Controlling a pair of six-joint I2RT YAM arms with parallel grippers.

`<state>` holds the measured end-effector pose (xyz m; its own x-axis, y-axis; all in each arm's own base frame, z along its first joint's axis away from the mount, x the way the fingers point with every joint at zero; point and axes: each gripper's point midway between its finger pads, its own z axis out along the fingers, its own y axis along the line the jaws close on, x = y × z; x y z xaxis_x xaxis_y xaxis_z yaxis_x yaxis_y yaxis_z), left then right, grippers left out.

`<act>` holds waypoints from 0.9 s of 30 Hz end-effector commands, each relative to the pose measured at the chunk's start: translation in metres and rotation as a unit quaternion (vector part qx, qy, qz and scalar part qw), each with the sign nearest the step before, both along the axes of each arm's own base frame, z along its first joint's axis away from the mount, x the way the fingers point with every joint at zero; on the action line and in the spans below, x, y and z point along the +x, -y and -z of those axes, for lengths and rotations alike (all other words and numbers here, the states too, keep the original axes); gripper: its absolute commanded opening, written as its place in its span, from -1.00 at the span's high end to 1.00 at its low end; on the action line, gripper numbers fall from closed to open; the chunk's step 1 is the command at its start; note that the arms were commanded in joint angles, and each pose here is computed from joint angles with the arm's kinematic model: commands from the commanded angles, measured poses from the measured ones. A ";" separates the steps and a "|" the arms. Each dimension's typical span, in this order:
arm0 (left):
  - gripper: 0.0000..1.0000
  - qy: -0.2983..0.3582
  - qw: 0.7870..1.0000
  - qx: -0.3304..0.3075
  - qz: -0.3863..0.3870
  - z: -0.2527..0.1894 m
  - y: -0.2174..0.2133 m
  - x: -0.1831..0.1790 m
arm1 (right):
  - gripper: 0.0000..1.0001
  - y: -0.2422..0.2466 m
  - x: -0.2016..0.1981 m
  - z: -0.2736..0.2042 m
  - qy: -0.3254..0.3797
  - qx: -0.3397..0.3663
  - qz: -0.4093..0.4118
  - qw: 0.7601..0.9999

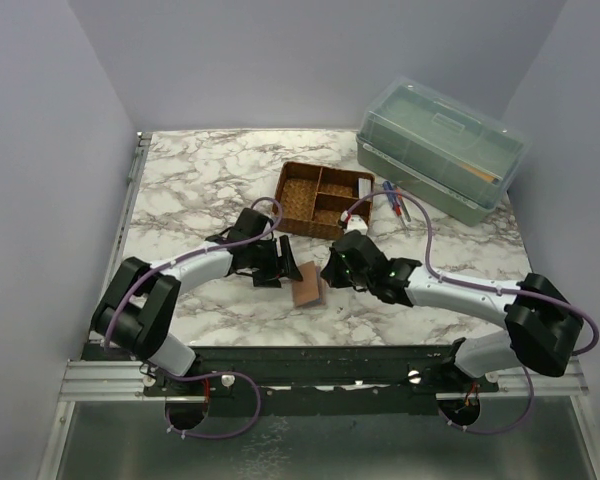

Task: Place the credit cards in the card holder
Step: Open the card holder at the center of the board.

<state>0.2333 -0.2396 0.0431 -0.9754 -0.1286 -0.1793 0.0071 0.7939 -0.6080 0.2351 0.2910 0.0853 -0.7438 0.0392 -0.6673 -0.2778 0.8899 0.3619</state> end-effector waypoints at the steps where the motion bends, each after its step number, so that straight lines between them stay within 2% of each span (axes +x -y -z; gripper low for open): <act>1: -0.44 0.041 0.998 0.036 -0.012 -0.014 -0.012 0.006 | 0.99 -0.013 0.000 -0.022 0.015 0.051 -0.018 0.998; 7: -0.56 0.057 0.998 0.014 -0.010 -0.037 0.000 0.003 | 0.99 -0.014 -0.001 -0.032 0.022 0.062 -0.021 0.998; 16: -0.72 0.097 0.994 0.017 -0.035 -0.063 0.005 0.003 | 0.99 -0.012 -0.005 -0.036 0.021 0.078 -0.019 0.997; 19: -0.72 0.109 0.993 0.030 -0.040 -0.065 0.005 0.005 | 0.99 -0.011 -0.006 -0.041 0.026 0.084 -0.018 0.996; 23: -0.57 0.091 0.994 0.053 -0.031 -0.052 0.009 0.004 | 0.99 -0.009 -0.006 -0.043 0.028 0.086 -0.016 0.996; 27: -0.59 0.098 0.992 0.083 -0.015 -0.045 0.011 0.004 | 0.99 -0.009 -0.008 -0.047 0.030 0.092 -0.017 0.995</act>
